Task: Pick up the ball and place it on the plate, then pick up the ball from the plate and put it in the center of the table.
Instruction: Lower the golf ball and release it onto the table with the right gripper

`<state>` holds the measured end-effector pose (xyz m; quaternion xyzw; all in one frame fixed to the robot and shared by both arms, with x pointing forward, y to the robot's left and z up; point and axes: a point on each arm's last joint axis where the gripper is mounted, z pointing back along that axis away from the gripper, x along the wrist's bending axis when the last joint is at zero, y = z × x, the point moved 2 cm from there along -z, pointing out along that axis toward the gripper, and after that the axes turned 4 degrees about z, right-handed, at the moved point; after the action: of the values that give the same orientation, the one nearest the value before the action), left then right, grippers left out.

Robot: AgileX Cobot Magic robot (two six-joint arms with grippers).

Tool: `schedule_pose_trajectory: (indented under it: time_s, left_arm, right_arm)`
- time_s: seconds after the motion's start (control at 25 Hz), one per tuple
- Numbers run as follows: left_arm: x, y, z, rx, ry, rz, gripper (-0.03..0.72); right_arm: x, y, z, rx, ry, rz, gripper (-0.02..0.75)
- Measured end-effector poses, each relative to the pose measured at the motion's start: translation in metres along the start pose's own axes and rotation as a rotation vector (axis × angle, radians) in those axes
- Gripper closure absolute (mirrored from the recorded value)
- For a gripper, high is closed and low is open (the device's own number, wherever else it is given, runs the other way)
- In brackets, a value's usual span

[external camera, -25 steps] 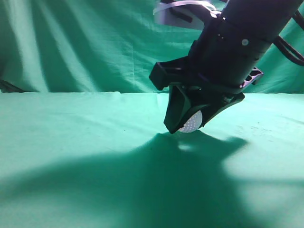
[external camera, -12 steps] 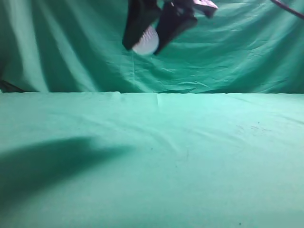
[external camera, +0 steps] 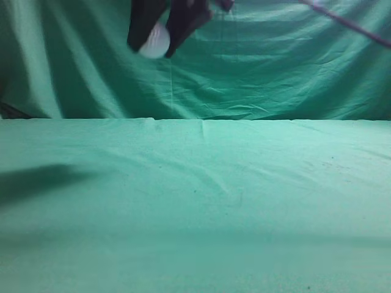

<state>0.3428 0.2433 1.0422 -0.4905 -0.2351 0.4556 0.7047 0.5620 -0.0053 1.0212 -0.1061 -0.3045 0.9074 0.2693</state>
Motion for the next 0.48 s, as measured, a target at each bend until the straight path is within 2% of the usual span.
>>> schedule_pose_trajectory:
  time_s: [0.24, 0.48]
  left_arm:
    - [0.002, -0.003, 0.0, -0.027, -0.017, -0.006, 0.688]
    - [0.003, -0.004, 0.0, -0.032, -0.026, -0.018, 0.688]
  right_arm:
    - [-0.007, 0.01, -0.07, 0.15, -0.051, -0.006, 0.399]
    - [-0.005, 0.011, -0.101, 0.185, -0.046, 0.039, 0.399]
